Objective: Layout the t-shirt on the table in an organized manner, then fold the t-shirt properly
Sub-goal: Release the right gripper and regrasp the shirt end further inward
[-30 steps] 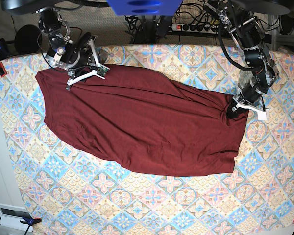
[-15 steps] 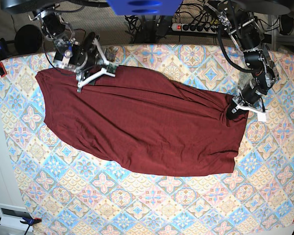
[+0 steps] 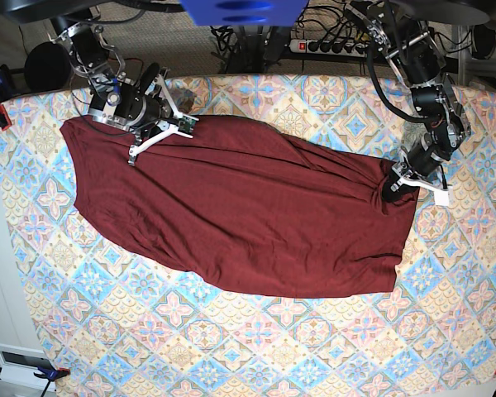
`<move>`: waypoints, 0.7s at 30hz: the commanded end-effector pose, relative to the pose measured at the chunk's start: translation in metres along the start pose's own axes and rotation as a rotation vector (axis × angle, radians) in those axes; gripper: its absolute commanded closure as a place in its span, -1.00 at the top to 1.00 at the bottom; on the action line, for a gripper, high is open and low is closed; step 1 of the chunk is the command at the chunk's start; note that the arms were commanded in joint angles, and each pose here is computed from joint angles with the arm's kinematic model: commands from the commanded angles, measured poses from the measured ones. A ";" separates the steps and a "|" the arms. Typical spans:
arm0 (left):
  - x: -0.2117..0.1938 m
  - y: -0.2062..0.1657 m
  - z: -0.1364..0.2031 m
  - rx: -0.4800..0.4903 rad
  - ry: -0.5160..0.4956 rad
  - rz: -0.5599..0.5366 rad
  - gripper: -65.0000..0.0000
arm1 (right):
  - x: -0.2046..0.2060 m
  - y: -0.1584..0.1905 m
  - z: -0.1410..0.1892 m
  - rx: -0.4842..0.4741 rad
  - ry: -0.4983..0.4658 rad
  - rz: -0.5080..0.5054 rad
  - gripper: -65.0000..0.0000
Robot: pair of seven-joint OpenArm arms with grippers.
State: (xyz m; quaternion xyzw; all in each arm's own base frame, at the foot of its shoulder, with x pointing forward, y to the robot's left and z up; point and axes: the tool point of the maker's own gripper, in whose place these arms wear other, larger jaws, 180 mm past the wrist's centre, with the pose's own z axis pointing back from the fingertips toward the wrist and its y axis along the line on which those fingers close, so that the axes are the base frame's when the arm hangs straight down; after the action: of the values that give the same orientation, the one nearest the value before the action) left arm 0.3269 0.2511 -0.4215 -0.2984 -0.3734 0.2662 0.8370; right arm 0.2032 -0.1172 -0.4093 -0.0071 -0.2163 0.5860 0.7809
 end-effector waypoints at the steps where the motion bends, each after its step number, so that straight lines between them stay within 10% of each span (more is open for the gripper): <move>1: 0.011 -0.005 0.000 -0.009 -0.019 -0.015 -1.00 | 0.004 -0.010 0.005 -0.030 -0.018 0.005 -0.99; 21: 0.011 -0.005 0.000 -0.009 -0.019 -0.015 -1.00 | -0.021 -0.088 0.022 -0.209 0.027 -0.093 -1.00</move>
State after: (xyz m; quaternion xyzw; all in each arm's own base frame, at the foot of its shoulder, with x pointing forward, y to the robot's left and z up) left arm 0.3275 0.2505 -0.4212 -0.2989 -0.3733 0.2651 0.8372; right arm 0.2736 -0.1601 -0.3727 -0.0738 -0.2764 0.5219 0.8036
